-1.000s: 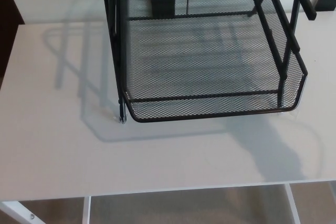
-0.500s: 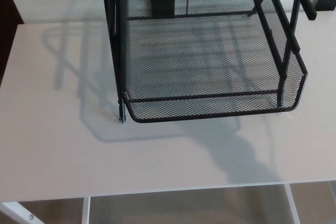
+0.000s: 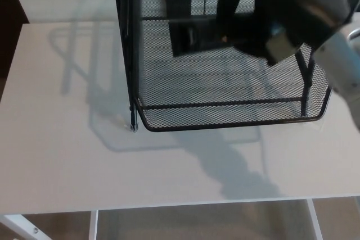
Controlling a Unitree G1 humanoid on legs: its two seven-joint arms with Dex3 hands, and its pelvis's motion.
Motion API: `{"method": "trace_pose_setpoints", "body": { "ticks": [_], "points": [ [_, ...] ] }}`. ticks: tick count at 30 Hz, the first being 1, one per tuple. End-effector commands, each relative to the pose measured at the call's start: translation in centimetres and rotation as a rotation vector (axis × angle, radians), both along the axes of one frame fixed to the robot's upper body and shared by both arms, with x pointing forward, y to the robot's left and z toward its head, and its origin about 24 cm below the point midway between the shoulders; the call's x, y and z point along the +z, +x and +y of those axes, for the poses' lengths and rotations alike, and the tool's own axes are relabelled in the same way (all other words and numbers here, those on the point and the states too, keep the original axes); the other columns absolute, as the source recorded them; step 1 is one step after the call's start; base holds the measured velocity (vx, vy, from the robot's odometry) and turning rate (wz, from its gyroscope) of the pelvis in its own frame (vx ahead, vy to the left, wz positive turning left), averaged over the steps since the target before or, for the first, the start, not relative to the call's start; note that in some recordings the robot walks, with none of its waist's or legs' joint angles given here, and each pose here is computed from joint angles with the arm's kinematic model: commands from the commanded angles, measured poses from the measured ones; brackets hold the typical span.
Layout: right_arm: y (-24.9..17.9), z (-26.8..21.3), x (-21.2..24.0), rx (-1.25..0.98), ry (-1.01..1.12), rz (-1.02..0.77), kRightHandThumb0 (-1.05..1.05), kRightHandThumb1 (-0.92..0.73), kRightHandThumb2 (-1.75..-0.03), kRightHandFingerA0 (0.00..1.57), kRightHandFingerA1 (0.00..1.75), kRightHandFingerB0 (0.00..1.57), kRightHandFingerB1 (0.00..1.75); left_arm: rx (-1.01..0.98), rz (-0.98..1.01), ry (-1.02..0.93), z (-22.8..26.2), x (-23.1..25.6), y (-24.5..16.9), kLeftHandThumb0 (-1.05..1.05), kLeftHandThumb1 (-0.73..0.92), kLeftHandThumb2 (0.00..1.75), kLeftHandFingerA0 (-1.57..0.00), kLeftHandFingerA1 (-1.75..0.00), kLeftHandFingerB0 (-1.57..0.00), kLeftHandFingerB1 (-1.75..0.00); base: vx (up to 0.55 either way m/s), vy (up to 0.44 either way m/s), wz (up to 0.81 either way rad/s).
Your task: The robot walks towards a desk on which a file tray is kept in the middle and a stapler is kept to its right. The robot lifts the stapler using its right hand and places it on the file tray.
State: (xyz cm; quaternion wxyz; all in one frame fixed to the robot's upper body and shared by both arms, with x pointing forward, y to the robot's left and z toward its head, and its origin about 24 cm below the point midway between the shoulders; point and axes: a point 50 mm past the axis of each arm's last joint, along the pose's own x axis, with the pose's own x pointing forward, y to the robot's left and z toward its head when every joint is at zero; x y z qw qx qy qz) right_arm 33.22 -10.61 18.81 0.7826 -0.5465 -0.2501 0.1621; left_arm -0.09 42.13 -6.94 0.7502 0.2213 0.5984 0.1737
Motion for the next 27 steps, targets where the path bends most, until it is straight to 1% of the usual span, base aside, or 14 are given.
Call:
{"method": "trace_pose_setpoints", "body": {
  "ticks": [1,2,3,4,6,7,10,13,15,19,20,23,25,27],
  "points": [
    [0.2,0.2,-2.1,-0.007,-0.058,0.096,-0.12,-0.62,-1.05,0.99,1.75,0.73,1.52,-0.027,-0.011,0.014,0.3,0.3,0.3,-0.91,0.62,1.26,-0.55,-0.9,-0.54,-0.87,0.0,0.0,0.0],
    [0.4,0.1,-3.0,-0.007,-0.099,0.12,-0.24,-0.53,-1.14,1.15,1.37,1.02,1.29,-0.033,-0.009,0.014,0.2,0.2,0.5,-0.87,0.72,1.07,-0.5,-1.01,-0.5,-0.95,0.0,0.0,0.0],
    [0.5,0.0,-3.3,-0.019,-0.107,0.142,-0.24,-0.54,-1.13,1.15,1.37,1.02,1.29,-0.025,-0.011,0.014,0.2,0.2,0.5,-0.88,0.71,1.07,-0.5,-1.02,-0.5,-0.96,0.0,0.0,0.0],
    [0.6,-0.2,-3.6,-0.038,-0.115,0.162,-0.15,-0.54,-1.11,0.87,1.75,0.78,1.59,-0.031,-0.011,0.014,0.2,0.3,0.4,-0.95,0.63,1.28,-0.55,-0.9,-0.54,-0.87,0.0,0.0,0.0],
    [0.7,-0.5,-3.9,-0.061,-0.12,0.177,-0.15,-0.54,-1.11,0.87,1.75,0.78,1.59,-0.045,-0.012,0.015,0.3,0.4,0.4,-0.95,0.63,1.28,-0.55,-0.9,-0.54,-0.87,0.0,0.0,0.0],
    [1.0,-1.0,-4.0,-0.076,-0.161,0.191,-0.15,-0.57,-1.06,0.86,1.75,0.75,1.58,0.007,-0.047,0.005,0.3,0.4,0.3,-0.9,0.7,1.05,-0.48,-0.98,-0.51,-0.95,0.0,0.0,0.0],
    [1.3,-1.4,-4.3,-0.124,-0.25,0.222,-0.18,-0.66,-0.94,0.83,1.73,0.7,1.52,0.008,-0.027,0.007,0.2,0.2,0.3,-0.91,0.59,1.25,-0.53,-0.89,-0.53,-0.87,0.0,0.0,0.0],
    [1.5,-1.5,-4.3,-0.138,-0.274,0.212,-0.17,-0.71,-0.73,0.83,1.68,0.74,1.32,-0.011,-0.032,0.001,0.2,0.3,0.4,-0.87,0.7,1.09,-0.46,-1.02,-0.46,-0.97,0.0,0.0,0.0],
    [1.4,-1.3,-3.8,-0.148,-0.269,0.182,-0.26,-0.75,-0.68,0.78,1.2,0.71,0.54,-0.021,-0.023,0.006,0.2,0.3,0.4,-0.88,0.72,1.07,-0.49,-1.01,-0.48,-0.95,0.0,0.0,0.0],
    [1.4,-1.1,-3.3,-0.152,-0.267,0.134,-0.29,-0.73,-0.62,0.65,1.24,0.6,0.42,-0.02,-0.02,0.004,0.2,0.3,0.4,-0.91,0.73,1.04,-0.47,-0.95,-0.5,-0.92,0.0,0.0,0.0],
    [1.4,-0.9,-2.8,-0.158,-0.286,0.148,-0.36,-0.72,-0.63,0.36,0.62,0.35,0.32,-0.018,-0.019,0.004,0.2,0.3,0.4,-0.89,0.73,1.04,-0.49,-0.97,-0.51,-0.93,0.0,0.0,0.0],
    [1.2,-0.1,-1.5,-0.158,-0.332,0.098,-0.54,-0.52,-0.79,0.0,0.19,0.07,0.35,-0.019,-0.016,0.0,0.2,0.2,0.5,-0.9,0.61,1.25,-0.52,-0.88,-0.53,-0.86,0.0,0.0,0.0],
    [1.2,0.1,-1.1,-0.157,-0.345,0.087,-0.55,-0.63,-0.58,0.0,0.04,0.06,0.29,-0.023,-0.012,0.002,0.2,0.2,0.5,-0.91,0.62,1.25,-0.54,-0.89,-0.53,-0.86,0.0,0.0,0.0],
    [0.9,1.0,0.8,-0.103,-0.294,0.105,-0.95,-0.51,-0.77,0.0,0.05,0.04,0.02,-0.014,-0.016,-0.002,0.2,0.3,0.5,-0.96,0.61,1.27,-0.56,-0.91,-0.52,-0.87,0.0,0.0,0.0]
  ]
}}
